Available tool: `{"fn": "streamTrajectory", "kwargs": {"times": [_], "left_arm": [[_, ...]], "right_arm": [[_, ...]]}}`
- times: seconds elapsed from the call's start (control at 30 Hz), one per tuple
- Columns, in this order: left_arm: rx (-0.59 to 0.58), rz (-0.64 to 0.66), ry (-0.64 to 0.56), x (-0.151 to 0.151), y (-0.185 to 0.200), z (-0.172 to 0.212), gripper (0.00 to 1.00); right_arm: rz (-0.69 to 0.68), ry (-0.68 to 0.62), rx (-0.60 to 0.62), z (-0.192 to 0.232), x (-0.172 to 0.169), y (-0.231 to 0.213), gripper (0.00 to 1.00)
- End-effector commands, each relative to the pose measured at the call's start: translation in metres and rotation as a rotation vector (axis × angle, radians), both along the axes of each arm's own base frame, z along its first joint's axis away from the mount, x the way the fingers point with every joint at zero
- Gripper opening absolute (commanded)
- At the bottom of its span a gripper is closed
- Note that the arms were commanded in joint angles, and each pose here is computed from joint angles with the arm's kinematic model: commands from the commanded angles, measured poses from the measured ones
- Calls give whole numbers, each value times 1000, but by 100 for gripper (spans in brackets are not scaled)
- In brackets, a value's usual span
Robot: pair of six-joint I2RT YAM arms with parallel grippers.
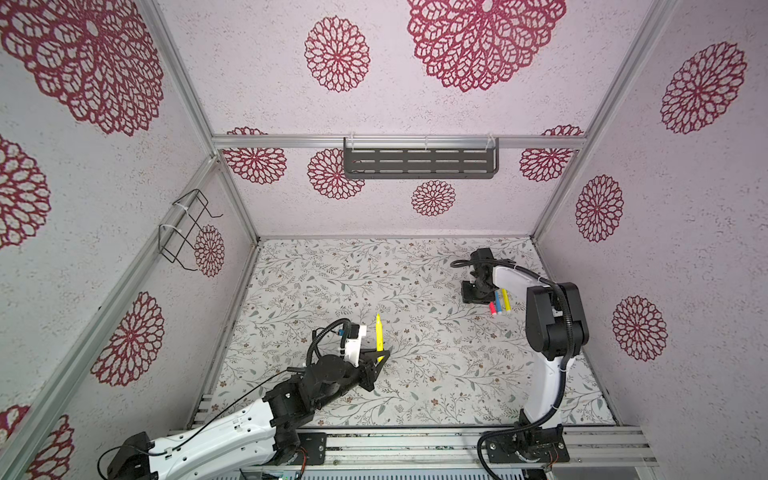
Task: Insert the pens into the pen caps
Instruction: 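Lower the right gripper onto the clear cap and close on it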
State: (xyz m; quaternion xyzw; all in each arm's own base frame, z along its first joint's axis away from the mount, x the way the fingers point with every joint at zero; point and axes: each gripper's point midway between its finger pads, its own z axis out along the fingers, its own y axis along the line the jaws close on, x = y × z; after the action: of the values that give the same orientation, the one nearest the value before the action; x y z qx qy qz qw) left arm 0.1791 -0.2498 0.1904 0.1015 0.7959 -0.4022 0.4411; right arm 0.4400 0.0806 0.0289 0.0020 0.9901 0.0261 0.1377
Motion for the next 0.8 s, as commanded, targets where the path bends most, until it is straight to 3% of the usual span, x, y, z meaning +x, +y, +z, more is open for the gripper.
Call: {"fn": "streamTrajectory", "kwargs": {"times": [0.0, 0.47, 0.77], "left_arm": [[9, 4, -3, -1, 1, -2, 0], [19, 8, -7, 0, 2, -3, 0], [24, 8, -6, 0, 3, -3, 0]], "right_arm": [[-5, -7, -26, 8, 5, -1, 40], [35, 54, -103, -13, -4, 1, 29], [49, 49, -119, -11, -9, 6, 7]]}}
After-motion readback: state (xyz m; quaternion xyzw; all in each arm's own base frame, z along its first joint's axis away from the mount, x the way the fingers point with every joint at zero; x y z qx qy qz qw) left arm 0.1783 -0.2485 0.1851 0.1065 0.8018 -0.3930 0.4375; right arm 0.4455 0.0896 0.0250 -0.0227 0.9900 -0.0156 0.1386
